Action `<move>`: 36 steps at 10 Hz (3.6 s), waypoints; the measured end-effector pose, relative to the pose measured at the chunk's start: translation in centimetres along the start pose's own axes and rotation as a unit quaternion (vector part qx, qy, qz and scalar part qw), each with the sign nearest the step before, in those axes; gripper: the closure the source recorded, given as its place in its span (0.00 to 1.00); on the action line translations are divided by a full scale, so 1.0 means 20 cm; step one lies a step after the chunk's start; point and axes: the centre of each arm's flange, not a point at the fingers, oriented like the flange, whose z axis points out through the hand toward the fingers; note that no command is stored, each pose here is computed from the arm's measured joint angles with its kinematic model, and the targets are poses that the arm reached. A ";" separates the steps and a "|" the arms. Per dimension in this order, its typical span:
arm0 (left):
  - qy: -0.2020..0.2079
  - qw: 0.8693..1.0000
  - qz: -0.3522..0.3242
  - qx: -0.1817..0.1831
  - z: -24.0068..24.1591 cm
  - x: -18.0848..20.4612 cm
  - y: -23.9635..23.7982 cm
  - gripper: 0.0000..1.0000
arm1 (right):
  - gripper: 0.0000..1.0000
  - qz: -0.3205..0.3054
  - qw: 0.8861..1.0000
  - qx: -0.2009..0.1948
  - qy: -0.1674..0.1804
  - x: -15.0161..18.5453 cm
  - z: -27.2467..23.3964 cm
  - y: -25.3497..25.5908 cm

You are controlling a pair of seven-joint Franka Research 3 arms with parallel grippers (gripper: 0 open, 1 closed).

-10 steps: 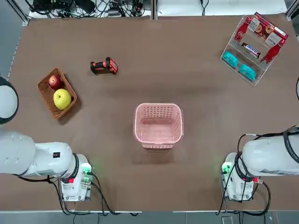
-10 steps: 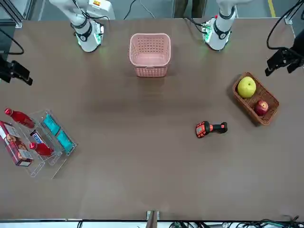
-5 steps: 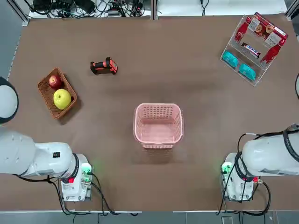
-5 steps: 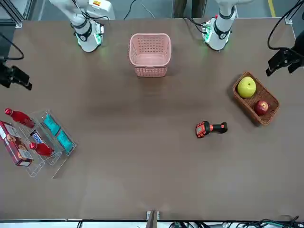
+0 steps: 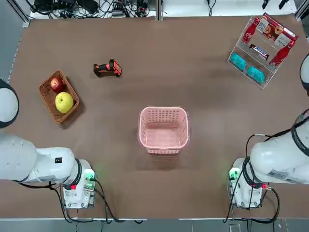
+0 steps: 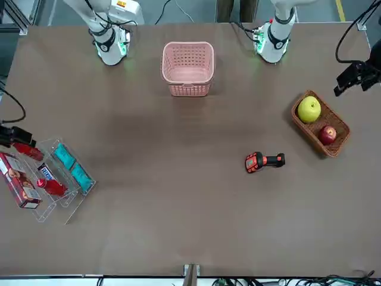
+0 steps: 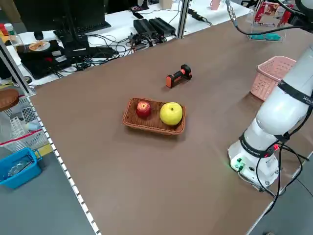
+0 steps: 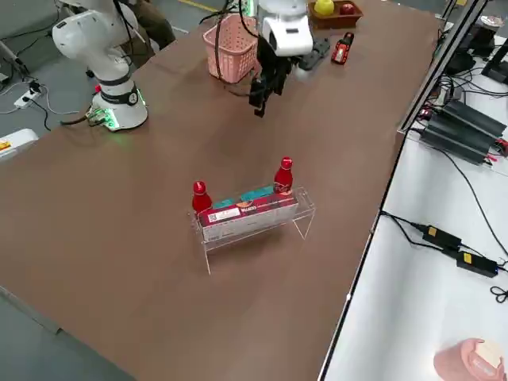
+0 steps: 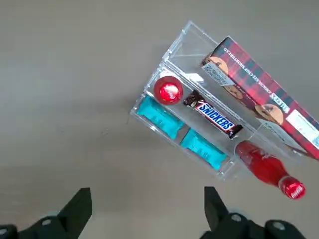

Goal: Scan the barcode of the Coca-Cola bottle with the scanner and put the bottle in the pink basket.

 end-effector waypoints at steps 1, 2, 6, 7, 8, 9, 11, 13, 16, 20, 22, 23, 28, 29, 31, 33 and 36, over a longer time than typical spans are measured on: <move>-0.003 0.999 -0.047 0.001 0.02 0.00 0.01 0.00 | 0.00 -0.002 1.000 -0.001 0.012 0.06 0.06 0.01; -0.009 0.996 -0.084 0.003 0.05 0.01 0.04 0.00 | 0.00 -0.003 1.000 -0.001 0.022 0.11 0.13 0.01; -0.062 0.971 -0.231 0.006 0.37 0.14 0.17 0.00 | 0.00 -0.004 1.000 0.002 0.020 0.26 0.34 0.04; -0.070 0.961 -0.269 0.000 0.45 0.20 0.15 0.00 | 0.02 -0.004 1.000 0.002 0.016 0.27 0.38 0.04; -0.071 0.949 -0.307 -0.005 0.53 0.27 0.13 0.00 | 0.03 -0.006 1.000 0.001 0.008 0.29 0.44 0.05; -0.067 0.935 -0.347 -0.010 0.62 0.33 0.14 0.00 | 0.07 -0.008 1.000 -0.006 0.000 0.30 0.49 0.06; -0.057 0.909 -0.412 -0.016 0.79 0.40 0.21 0.00 | 0.08 -0.009 1.000 -0.014 0.007 0.32 0.53 0.08; -0.045 0.876 -0.480 -0.024 0.92 0.41 0.33 0.00 | 0.04 -0.004 1.000 -0.013 0.007 0.33 0.57 0.12; -0.026 0.819 -0.572 -0.040 1.13 0.41 0.41 0.00 | 0.05 -0.003 1.000 -0.013 0.011 0.35 0.63 0.13; -0.012 0.815 -0.575 -0.063 1.45 0.31 0.49 0.00 | 0.10 -0.005 1.000 -0.012 0.014 0.38 0.70 0.12; -0.012 0.822 -0.566 -0.061 1.63 0.21 0.53 0.00 | 0.13 -0.005 1.000 -0.011 0.012 0.38 0.71 0.12; -0.012 0.824 -0.564 -0.060 1.69 0.17 0.53 0.00 | 0.19 -0.005 1.000 -0.011 0.012 0.38 0.71 0.12; 0.008 0.828 -0.557 -0.071 1.94 0.09 0.48 0.00 | 0.37 -0.004 1.000 -0.009 0.011 0.38 0.72 0.12; 0.013 0.830 -0.553 -0.071 1.99 0.09 0.48 0.00 | 0.39 -0.003 1.000 -0.008 0.010 0.37 0.72 0.12; 0.020 0.831 -0.551 -0.075 2.08 0.06 0.44 0.00 | 0.52 0.000 1.000 0.001 0.010 0.37 0.73 0.12; 0.022 0.830 -0.552 -0.078 2.13 0.02 0.42 0.00 | 0.58 0.001 1.000 0.003 0.009 0.37 0.74 0.12; 0.021 0.830 -0.552 -0.075 2.18 -0.02 0.40 0.00 | 0.65 0.001 1.000 0.003 0.009 0.37 0.73 0.12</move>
